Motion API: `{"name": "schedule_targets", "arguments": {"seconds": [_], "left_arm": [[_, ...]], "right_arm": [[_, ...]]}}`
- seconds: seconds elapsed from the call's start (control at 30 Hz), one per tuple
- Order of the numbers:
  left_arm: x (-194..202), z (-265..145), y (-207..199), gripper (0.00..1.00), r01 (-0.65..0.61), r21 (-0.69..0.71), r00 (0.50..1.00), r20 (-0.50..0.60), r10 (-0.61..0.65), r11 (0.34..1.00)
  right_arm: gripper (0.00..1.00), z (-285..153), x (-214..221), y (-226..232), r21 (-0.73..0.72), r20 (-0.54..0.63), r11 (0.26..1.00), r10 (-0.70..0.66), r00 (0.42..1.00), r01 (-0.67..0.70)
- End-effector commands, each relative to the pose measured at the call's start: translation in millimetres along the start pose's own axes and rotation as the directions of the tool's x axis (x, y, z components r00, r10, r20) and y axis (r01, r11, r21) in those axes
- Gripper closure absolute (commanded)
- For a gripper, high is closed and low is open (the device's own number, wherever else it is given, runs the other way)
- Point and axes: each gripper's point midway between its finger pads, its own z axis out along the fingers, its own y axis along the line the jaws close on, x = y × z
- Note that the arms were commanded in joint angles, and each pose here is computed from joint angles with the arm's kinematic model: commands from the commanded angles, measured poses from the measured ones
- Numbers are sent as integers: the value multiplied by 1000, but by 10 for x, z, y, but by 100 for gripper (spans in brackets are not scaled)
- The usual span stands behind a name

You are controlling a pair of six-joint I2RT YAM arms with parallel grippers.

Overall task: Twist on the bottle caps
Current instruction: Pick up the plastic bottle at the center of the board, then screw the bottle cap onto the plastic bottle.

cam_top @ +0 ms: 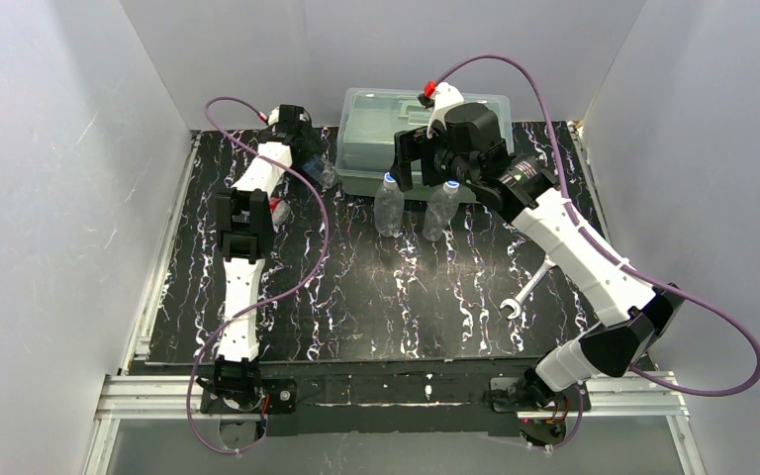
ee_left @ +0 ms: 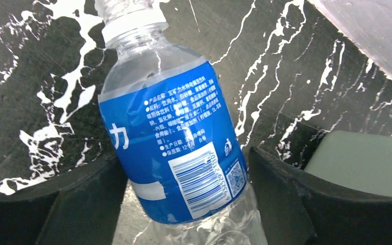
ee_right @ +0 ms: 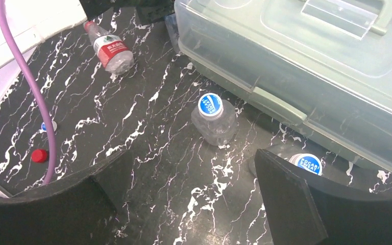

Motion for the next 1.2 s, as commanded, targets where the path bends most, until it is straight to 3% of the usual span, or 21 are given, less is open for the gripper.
{"name": "schedule_targets", "arguments": {"seconds": [0.0,0.13,0.23,0.57,0.73,0.87,1.03,1.17], "left_arm": [[-53,-23,21,23,-14,-5,1000,2,14,1000],[2,-38,-52,49,-27,41,999,-22,28,999],[-222,-232,-149,60,-68,71,997,33,66,995],[-973,-1364,-355,65,-261,137,935,283,214,956],[-984,-2160,-394,65,-364,233,898,345,274,902],[-737,-2782,-130,64,-420,248,880,347,325,873],[-522,-3687,357,64,-408,209,865,400,303,889],[-414,-4321,646,63,-362,206,860,450,241,909]], "right_arm": [[2,-64,-142,3,-2,29,1000,-14,999,14],[2,-18,-88,-6,1,13,1000,-16,1000,16],[2,-7,-57,1,-4,5,1000,-12,1000,12],[2,-113,-157,14,-8,29,1000,-12,999,12],[2,-220,-255,94,-48,51,999,-5,999,8],[2,-231,-100,304,-173,6,985,12,1000,-11],[2,-53,235,544,-266,-52,960,72,996,-83],[2,212,529,896,-278,-76,959,30,997,-50]]}}
